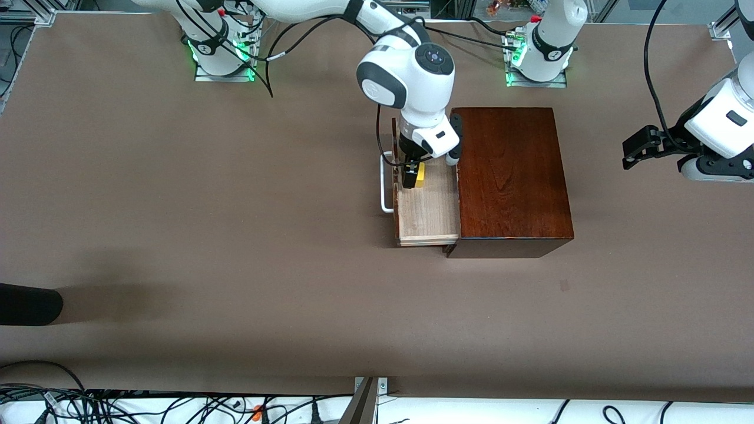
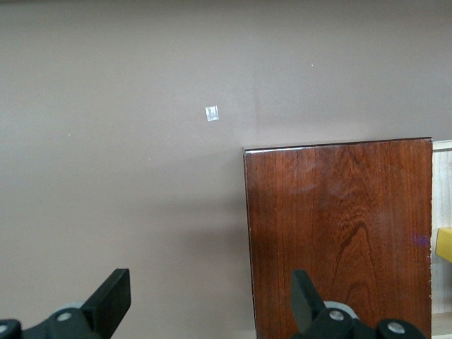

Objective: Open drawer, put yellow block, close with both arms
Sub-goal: 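Release the cube in the drawer and withdraw the right gripper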

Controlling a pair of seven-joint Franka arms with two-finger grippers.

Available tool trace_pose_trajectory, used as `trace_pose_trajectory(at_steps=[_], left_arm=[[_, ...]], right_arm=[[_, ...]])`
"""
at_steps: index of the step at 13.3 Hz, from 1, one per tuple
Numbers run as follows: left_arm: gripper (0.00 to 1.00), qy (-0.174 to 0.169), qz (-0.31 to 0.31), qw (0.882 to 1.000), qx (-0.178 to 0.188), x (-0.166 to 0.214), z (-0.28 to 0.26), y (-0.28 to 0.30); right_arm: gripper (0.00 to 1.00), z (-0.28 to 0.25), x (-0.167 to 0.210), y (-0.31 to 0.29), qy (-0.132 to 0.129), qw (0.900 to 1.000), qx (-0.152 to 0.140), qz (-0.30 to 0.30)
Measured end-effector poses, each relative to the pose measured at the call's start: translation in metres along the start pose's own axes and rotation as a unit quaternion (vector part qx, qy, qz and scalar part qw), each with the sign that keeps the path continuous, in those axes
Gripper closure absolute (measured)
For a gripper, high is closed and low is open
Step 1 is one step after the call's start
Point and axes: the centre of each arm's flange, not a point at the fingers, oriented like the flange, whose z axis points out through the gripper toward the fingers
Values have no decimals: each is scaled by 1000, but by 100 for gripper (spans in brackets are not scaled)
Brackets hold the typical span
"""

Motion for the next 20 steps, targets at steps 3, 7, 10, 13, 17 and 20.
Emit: trace_pose_trajectory(at_steps=[3, 7, 10, 13, 17, 20], left_arm=[[0, 0, 1, 1000, 0, 0, 0, 1], [0, 1, 8, 1000, -5, -1, -2, 10], [0, 2, 24, 1000, -15, -2, -3, 29], [0, 11, 83, 996, -36, -11, -15, 97], [0, 8, 189, 981, -54, -44, -18, 212], [0, 17, 251, 965, -72, -64, -10, 282]], right_arm=[[0, -72, -18, 37, 27, 999, 0, 40], [0, -165, -117, 143, 57, 988, -28, 139], [0, -181, -209, 223, 65, 973, -33, 221], [0, -201, -298, 267, 75, 951, 12, 299], [0, -245, -414, 275, 68, 918, 49, 388], [0, -260, -450, 237, 44, 886, 64, 458]])
